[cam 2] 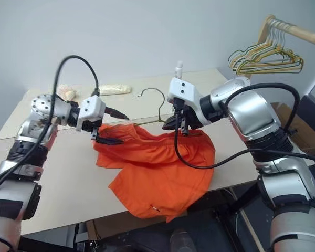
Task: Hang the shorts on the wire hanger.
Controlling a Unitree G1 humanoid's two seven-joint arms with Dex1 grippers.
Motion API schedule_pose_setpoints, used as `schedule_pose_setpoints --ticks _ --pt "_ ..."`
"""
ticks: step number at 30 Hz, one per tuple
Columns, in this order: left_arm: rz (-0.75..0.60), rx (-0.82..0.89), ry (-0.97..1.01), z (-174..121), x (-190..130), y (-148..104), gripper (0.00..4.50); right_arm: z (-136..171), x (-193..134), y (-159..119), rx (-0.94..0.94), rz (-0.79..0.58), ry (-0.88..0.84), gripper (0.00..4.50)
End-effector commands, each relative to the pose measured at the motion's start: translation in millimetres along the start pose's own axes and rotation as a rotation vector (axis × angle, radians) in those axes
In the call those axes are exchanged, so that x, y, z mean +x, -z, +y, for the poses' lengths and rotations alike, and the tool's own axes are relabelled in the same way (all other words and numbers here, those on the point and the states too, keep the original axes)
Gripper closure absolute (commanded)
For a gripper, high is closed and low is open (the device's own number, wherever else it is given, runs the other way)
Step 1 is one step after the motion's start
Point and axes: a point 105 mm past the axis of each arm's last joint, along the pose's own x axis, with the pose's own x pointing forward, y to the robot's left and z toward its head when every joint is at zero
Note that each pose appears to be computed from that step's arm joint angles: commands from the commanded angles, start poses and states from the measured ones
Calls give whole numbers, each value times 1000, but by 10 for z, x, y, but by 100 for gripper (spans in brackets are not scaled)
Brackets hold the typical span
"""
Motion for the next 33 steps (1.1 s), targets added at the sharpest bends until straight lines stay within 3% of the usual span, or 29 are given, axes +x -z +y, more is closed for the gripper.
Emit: schedule_pose_setpoints --ticks 1,3,13,14,20,24,33 --pt "21 44 13 62 17 -33 42 10 -53 -202 -83 -31 8 450" --pt "10 42 -4 99 65 -38 88 21 -46 -215 -85 -35 5 450" --pt "-37 31 -39 160 123 -83 430 42 -5 -210 -80 -39 -1 450" --pt "-37 29 -39 156 117 -78 448 45 -5 -212 -80 -39 -1 450" --pt "-57 -6 -53 153 80 -61 448 31 -27 -206 -123 -61 27 450" --pt "-65 -39 -59 135 36 -22 450 -72 -149 -137 -92 -44 101 343" --pt "-58 -110 -85 57 -66 111 450 -75 -776 61 9 -87 273 24"
